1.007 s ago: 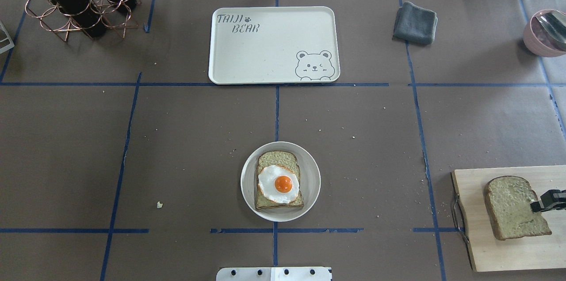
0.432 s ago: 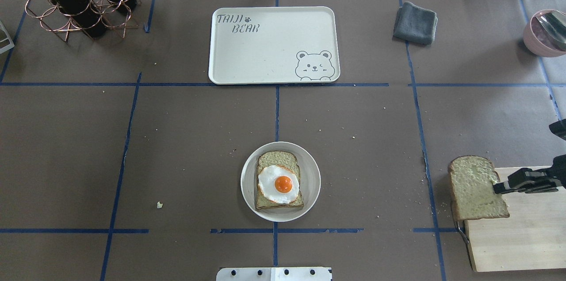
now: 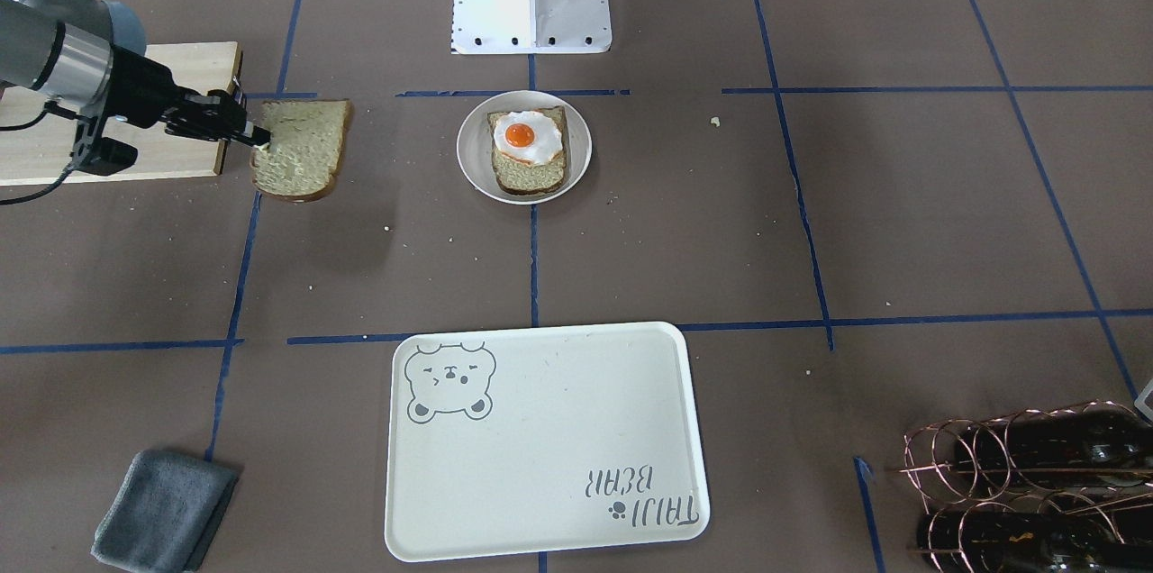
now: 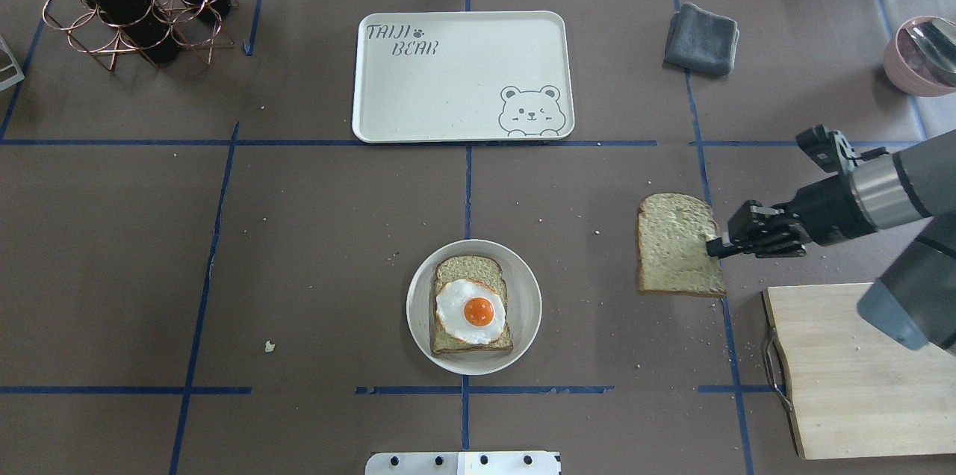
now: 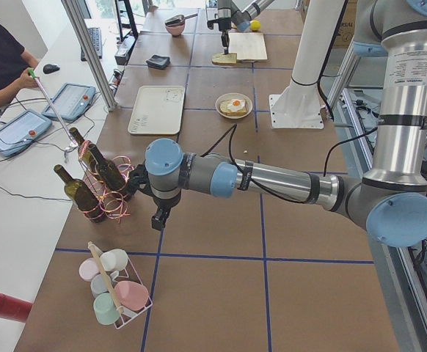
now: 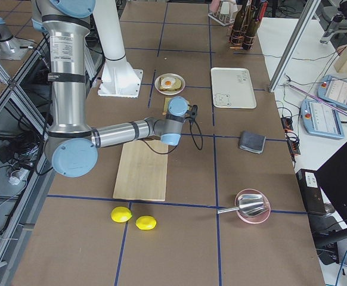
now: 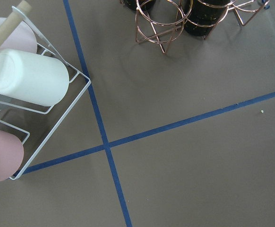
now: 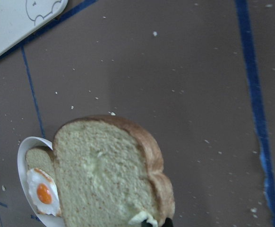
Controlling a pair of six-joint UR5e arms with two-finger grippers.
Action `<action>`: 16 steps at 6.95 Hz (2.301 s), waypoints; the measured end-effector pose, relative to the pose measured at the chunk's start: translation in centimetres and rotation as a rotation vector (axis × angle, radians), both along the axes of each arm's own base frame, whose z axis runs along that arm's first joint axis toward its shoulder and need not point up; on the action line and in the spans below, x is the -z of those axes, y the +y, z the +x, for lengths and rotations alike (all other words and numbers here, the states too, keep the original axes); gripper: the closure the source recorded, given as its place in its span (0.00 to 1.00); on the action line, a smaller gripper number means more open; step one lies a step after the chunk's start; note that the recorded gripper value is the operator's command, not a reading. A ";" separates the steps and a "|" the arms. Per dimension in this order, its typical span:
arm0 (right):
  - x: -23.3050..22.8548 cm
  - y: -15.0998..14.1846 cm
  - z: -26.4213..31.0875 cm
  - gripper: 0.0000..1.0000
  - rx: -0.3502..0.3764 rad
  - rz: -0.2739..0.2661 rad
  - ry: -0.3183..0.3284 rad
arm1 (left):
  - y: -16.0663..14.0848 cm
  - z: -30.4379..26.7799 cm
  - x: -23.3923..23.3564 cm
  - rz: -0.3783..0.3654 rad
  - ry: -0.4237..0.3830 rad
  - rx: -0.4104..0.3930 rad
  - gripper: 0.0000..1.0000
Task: Make sandwich and place on tray
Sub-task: 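Lift the bread slice with the right gripper and carry it over the plate, then lower the bread slice onto the egg and open the right gripper, then withdraw the right gripper from the plate while the left arm reaches toward the plate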
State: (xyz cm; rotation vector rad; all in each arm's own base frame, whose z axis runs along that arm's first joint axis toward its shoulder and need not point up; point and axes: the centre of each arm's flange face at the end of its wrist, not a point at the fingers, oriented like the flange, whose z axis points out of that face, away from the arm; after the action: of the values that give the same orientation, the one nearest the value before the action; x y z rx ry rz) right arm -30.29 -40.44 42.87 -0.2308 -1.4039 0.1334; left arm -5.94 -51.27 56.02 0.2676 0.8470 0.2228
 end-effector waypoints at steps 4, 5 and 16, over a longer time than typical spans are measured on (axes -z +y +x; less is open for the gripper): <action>13.0 2.6 -17.3 1.00 -0.014 -0.067 0.032 | 0.0 0.0 0.0 0.001 0.000 -0.001 0.00; 14.4 3.9 -19.6 1.00 -0.014 -0.070 0.049 | 0.0 0.0 0.0 0.001 0.000 -0.001 0.00; 13.8 6.9 -22.0 0.00 0.019 -0.078 0.081 | 0.1 0.0 0.3 0.011 0.000 -0.001 0.00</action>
State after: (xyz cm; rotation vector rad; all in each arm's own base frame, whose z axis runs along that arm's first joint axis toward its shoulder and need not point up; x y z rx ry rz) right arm -52.25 -33.57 29.10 -0.2997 -1.3175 0.1799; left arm -5.97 -51.14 55.68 0.2777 0.8459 0.2283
